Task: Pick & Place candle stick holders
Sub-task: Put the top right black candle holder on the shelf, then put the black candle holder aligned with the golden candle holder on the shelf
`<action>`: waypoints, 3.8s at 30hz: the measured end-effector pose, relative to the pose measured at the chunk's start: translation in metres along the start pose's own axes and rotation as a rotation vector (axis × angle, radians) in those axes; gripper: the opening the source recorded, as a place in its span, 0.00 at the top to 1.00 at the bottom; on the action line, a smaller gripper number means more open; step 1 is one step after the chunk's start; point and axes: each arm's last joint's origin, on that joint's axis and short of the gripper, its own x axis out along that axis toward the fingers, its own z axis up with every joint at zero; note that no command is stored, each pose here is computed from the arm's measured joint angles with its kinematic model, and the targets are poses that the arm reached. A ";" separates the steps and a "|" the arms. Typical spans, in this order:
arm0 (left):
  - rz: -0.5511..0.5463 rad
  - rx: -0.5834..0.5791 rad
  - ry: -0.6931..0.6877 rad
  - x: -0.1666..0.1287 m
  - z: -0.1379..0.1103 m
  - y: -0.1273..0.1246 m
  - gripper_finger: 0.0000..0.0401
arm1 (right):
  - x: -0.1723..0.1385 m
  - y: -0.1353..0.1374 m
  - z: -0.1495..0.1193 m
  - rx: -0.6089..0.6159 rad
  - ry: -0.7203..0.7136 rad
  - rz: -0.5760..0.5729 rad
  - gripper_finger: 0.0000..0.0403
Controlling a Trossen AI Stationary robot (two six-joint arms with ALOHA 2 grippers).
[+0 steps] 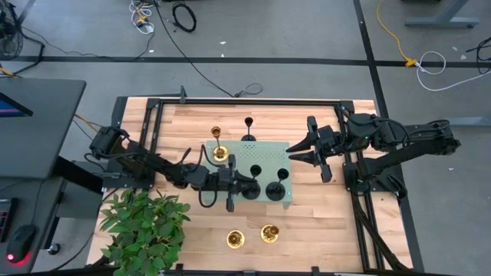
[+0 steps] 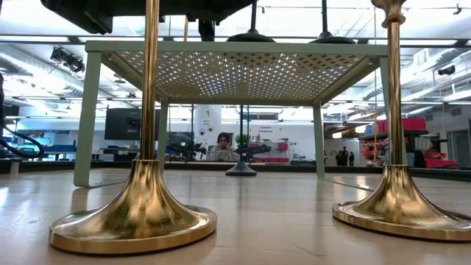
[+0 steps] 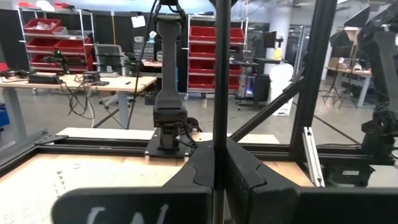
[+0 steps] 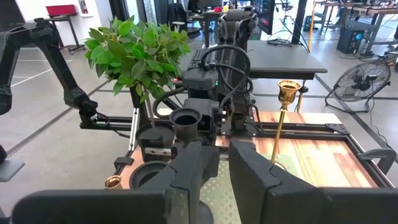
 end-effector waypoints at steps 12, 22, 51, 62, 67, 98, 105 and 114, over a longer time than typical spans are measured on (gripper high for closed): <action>-0.024 0.024 0.020 -0.012 0.017 -0.010 0.97 | 0.000 0.000 -0.001 -0.002 0.006 0.000 0.80; 0.017 0.025 0.041 -0.008 0.011 -0.003 0.97 | 0.000 0.000 -0.001 0.000 0.005 0.000 0.80; 0.029 0.020 0.080 -0.009 0.007 -0.002 0.89 | 0.000 0.000 -0.001 -0.001 0.005 0.000 0.80; 0.027 0.056 0.084 -0.009 0.006 -0.002 0.89 | 0.000 0.000 -0.001 -0.001 0.005 0.000 0.80; 0.022 0.080 0.080 -0.010 0.008 -0.003 0.89 | 0.000 0.000 -0.001 -0.001 0.005 0.000 0.80; 0.027 0.144 0.064 -0.014 0.019 -0.005 0.44 | 0.000 0.000 -0.001 -0.006 0.005 0.000 0.80; 0.020 0.143 0.049 -0.020 0.030 -0.006 0.42 | 0.000 0.000 -0.001 -0.006 0.005 0.000 0.80; 0.094 0.196 0.172 -0.050 0.052 -0.012 0.43 | 0.000 0.000 -0.001 -0.007 0.005 0.000 0.80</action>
